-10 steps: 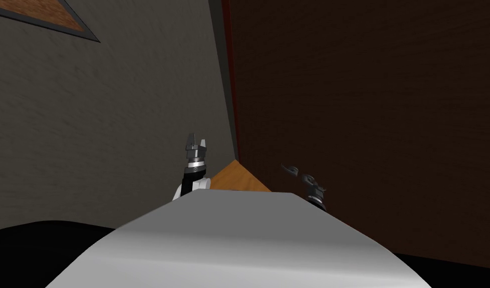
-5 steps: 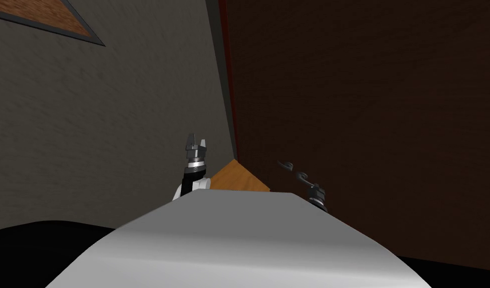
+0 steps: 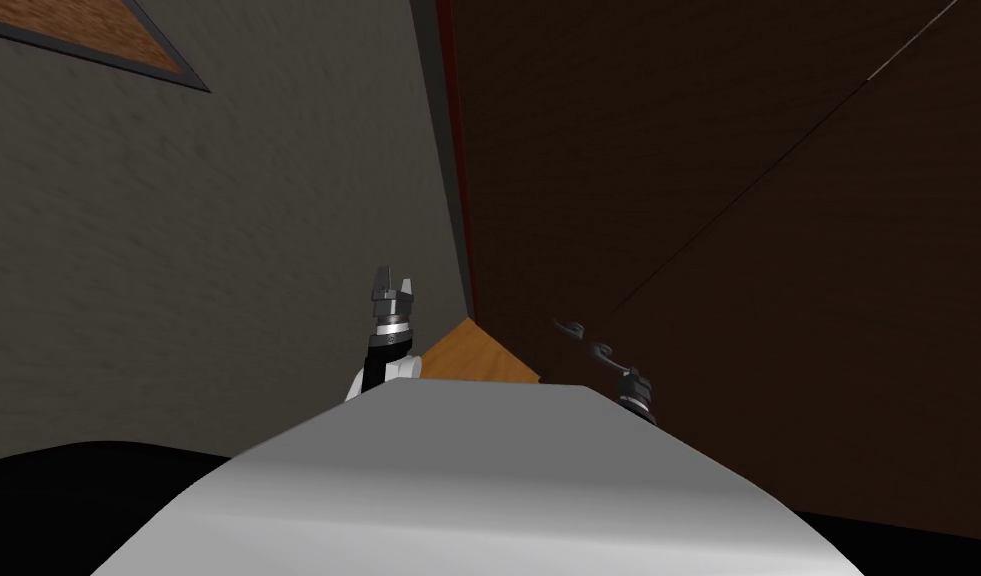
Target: Pull the door open
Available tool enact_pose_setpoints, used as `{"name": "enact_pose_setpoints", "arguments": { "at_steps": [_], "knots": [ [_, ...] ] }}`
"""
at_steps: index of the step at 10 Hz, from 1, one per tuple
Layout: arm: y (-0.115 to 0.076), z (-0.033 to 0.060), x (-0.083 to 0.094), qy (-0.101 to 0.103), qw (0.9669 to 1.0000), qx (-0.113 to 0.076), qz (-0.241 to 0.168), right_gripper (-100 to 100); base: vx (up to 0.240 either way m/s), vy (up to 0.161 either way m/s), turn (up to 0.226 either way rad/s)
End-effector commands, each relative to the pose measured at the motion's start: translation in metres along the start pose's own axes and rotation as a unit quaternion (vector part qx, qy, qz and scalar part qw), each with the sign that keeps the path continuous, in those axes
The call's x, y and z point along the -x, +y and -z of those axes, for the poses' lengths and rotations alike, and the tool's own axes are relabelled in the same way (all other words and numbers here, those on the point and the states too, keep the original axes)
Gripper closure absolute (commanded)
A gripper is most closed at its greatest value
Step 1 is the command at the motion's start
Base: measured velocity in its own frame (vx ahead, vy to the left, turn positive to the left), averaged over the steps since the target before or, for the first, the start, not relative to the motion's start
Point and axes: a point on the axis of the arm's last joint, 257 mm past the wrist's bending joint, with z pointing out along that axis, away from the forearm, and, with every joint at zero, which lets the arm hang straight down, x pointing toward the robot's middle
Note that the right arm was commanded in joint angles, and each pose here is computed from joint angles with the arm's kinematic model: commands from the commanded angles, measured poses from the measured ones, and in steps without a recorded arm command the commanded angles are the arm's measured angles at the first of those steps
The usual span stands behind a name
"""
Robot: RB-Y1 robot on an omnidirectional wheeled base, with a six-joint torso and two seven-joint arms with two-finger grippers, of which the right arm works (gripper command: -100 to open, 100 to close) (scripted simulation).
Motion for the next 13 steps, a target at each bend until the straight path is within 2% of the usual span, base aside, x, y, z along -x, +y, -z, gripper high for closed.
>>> {"name": "enact_pose_setpoints", "arguments": {
  "at_steps": [1,4,5,7,8,11,12,13],
  "knots": [
    [0.001,0.0014,0.013,-0.008,1.0,-0.001,0.004,100,0.0,0.0,0.0],
    [-0.001,0.0028,0.015,-0.007,0.9999,-0.004,0.007,100,-0.052,-0.013,-0.093],
    [0.001,0.001,0.003,0.006,1.0,0.001,0.003,-100,-0.087,0.09,0.04],
    [0.001,0.001,0.003,0.006,1.0,0.001,0.003,-100,-0.067,0.092,0.014],
    [0.003,-0.0008,-0.007,0.018,0.9998,0.004,0.0,-100,-0.088,0.15,0.062],
    [0.003,-0.0015,-0.01,0.023,0.9997,0.005,-0.001,-100,-0.074,0.105,0.013],
    [0.005,-0.0031,-0.021,0.036,0.9993,0.008,-0.004,-100,-0.137,0.091,0.078],
    [0.005,-0.0031,-0.021,0.036,0.9993,0.008,-0.004,-100,-0.118,0.113,0.023]
  ]
}}
